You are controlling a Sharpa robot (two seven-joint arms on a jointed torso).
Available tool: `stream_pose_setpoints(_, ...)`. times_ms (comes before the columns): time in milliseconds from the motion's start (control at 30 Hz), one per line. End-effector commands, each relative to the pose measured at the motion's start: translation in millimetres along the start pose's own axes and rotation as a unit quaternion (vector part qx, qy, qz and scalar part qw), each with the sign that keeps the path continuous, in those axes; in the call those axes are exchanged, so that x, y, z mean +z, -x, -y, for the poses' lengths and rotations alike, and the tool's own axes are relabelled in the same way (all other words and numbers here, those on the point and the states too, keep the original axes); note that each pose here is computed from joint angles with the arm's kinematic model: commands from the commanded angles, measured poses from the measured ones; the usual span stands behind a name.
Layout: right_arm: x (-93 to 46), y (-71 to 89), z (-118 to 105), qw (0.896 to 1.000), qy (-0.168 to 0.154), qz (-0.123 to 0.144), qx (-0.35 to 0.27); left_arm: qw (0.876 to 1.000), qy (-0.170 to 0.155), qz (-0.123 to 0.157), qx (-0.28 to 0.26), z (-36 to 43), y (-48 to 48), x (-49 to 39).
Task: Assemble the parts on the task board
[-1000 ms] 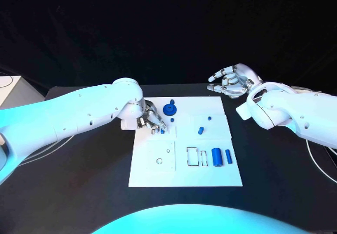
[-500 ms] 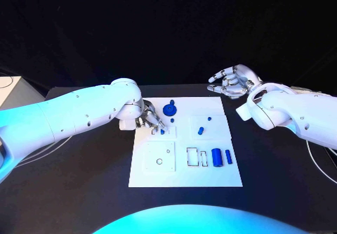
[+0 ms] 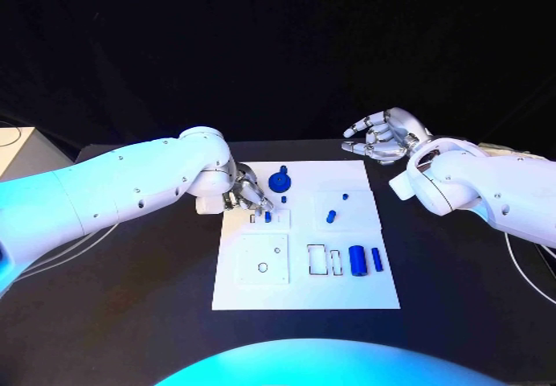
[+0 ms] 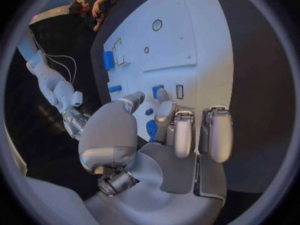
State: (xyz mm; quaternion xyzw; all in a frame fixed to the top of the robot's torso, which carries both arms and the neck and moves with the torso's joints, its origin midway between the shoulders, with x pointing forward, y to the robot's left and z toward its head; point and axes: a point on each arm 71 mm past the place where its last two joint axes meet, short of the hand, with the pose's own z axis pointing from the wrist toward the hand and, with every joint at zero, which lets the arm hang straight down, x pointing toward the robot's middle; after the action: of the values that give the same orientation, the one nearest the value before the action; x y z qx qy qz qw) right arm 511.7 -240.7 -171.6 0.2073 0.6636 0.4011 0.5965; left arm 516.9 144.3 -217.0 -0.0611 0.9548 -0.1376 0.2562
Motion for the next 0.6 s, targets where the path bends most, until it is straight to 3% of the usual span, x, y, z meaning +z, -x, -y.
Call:
stream_pose_setpoints(33,-0.1,-1.5,-1,1.0,0.006,-0.007,0.001,1.0,-0.017,-0.008,-0.013,3.3,-1.0,-3.1)
stream_pose_setpoints(200,-0.3,-1.6,0,1.0,0.006,-0.007,0.001,1.0,-0.023,-0.006,-0.019,1.6,1.8,-8.7)
stream_pose_setpoints(367,-0.7,-1.1,1,1.0,0.005,-0.006,0.001,0.999,-0.026,-0.003,-0.025,-3.5,9.8,-19.6)
stream_pose_setpoints(500,-0.7,-0.7,1,1.0,0.004,-0.005,0.001,0.999,-0.029,0.009,-0.032,-7.2,23.2,-30.1)
stream_pose_setpoints(600,-0.5,-0.6,2,1.0,0.004,-0.005,0.001,0.998,-0.035,0.033,-0.039,-9.6,35.8,-35.0)
